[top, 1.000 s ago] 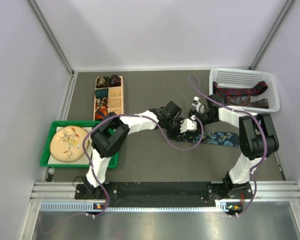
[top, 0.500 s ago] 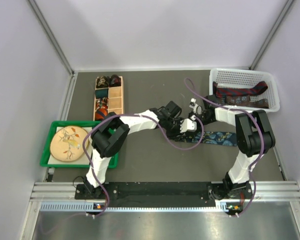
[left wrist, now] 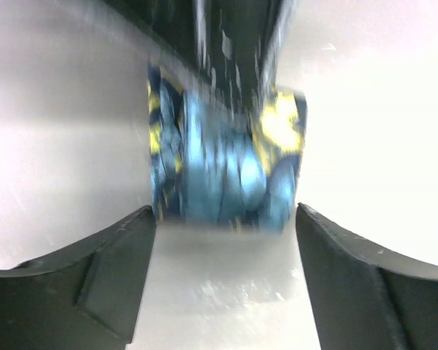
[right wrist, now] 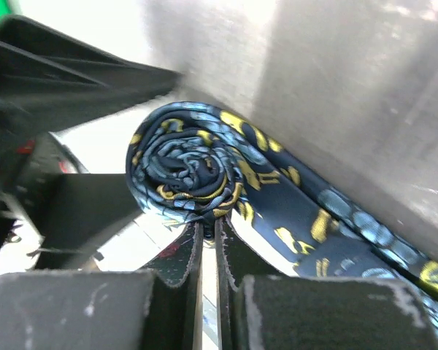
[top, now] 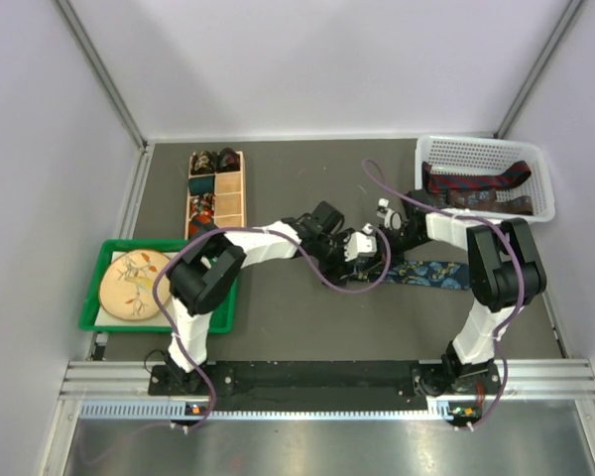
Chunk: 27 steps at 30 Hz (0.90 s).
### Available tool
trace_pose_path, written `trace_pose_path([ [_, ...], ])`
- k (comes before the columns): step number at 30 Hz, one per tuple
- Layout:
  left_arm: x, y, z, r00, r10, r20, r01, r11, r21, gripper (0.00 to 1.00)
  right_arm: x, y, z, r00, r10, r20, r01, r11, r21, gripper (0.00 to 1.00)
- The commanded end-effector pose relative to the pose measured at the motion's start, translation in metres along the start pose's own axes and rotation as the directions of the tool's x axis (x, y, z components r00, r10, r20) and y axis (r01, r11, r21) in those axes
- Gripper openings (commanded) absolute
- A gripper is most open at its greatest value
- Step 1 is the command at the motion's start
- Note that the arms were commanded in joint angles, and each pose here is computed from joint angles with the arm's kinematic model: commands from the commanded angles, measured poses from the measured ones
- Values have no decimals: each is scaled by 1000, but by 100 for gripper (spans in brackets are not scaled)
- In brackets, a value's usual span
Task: Roll the ties
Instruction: Roll the tie at the center of the board.
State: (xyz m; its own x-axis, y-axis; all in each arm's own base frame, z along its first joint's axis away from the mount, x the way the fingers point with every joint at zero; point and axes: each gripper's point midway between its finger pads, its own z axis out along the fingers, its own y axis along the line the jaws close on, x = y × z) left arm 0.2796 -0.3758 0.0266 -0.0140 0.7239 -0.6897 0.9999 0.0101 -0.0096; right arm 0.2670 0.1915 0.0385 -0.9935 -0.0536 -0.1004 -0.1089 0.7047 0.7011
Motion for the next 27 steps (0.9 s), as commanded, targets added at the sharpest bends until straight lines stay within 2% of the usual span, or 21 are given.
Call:
trace_pose_path([
  [1, -29, -4, -27, 982, -31, 189, 31, 1000, 2, 83, -6, -37, -4, 997, -66, 26, 58, 973, 223, 0],
  [10, -43, -4, -20, 946, 46, 321, -55, 998, 18, 86, -19, -49, -8, 997, -65, 49, 47, 950, 308, 0],
  [21, -64, 9, 4, 914, 112, 391, -135, 990, 33, 86, -30, -52, -5, 997, -63, 48, 44, 946, 322, 0],
  [27, -81, 8, 17, 901, 95, 422, -119, 992, 30, 86, -29, -52, -3, 997, -59, 41, 44, 948, 316, 0],
])
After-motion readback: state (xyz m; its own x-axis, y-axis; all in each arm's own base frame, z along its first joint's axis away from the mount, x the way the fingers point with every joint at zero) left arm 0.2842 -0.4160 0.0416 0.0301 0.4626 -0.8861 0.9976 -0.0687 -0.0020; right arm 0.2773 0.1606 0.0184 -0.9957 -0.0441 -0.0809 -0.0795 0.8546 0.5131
